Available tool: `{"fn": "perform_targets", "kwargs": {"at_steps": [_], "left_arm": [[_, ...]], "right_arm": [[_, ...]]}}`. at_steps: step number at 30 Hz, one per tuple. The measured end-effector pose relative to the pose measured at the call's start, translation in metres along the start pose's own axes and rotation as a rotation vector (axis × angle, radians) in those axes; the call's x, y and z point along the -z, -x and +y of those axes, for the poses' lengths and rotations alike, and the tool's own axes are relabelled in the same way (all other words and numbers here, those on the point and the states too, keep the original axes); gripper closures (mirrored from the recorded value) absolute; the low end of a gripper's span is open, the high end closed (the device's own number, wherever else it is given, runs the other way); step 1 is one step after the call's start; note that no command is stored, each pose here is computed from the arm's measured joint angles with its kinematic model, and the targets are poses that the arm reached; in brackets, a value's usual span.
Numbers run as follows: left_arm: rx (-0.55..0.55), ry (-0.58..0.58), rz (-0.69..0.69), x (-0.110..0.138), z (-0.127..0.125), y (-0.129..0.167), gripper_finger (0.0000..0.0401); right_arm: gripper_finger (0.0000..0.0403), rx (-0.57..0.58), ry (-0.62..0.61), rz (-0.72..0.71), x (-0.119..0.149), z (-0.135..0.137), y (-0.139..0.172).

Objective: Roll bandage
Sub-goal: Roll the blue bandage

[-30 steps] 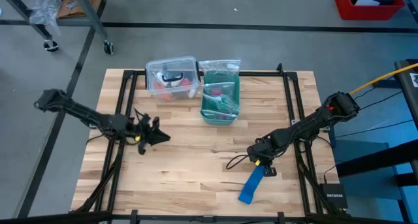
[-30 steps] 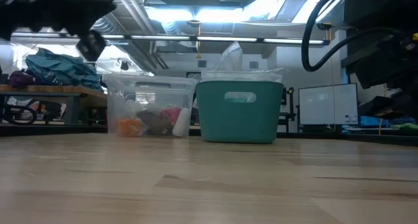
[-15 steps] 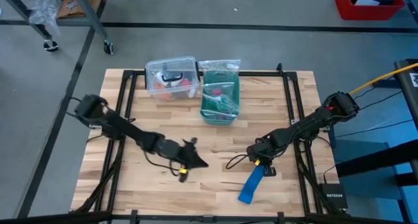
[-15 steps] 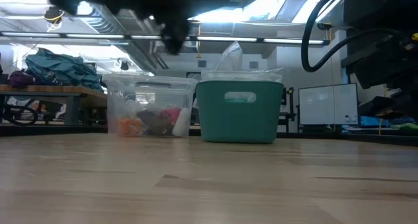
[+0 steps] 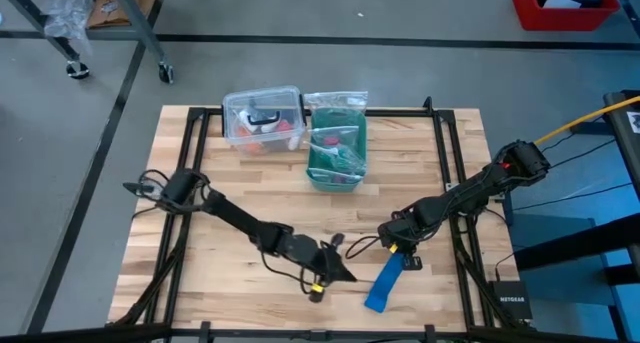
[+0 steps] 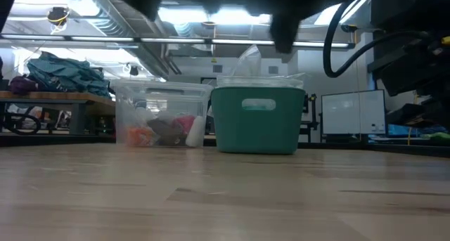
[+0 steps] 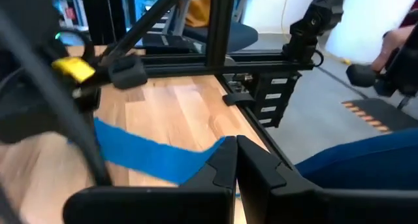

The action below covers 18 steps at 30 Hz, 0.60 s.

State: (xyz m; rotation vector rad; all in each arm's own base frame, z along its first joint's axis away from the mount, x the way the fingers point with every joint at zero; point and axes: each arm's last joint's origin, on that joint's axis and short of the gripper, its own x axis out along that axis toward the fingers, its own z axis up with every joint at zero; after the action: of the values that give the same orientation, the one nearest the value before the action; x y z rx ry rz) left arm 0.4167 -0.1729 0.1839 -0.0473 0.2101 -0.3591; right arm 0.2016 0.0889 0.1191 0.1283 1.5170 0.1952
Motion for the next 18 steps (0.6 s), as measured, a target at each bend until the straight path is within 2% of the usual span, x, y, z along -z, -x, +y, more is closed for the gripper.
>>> {"fn": "perform_targets", "kwargs": {"at_steps": [5, 10, 18], "left_arm": [[0.002, -0.097, 0.017, -0.002, -0.002, -0.018, 0.0400], [0.062, -0.115, 0.008, 0.000, -0.006, -0.030, 0.0401], [0.147, -0.171, 0.017, 0.015, -0.029, -0.049, 0.0400]], "right_arm": [[0.0398, -0.001, -0.028, -0.008, -0.002, -0.003, 0.001], [0.0398, -0.007, -0.082, -0.024, -0.005, -0.011, 0.002], [0.0398, 0.003, -0.094, -0.040, -0.009, -0.021, 0.004]]}}
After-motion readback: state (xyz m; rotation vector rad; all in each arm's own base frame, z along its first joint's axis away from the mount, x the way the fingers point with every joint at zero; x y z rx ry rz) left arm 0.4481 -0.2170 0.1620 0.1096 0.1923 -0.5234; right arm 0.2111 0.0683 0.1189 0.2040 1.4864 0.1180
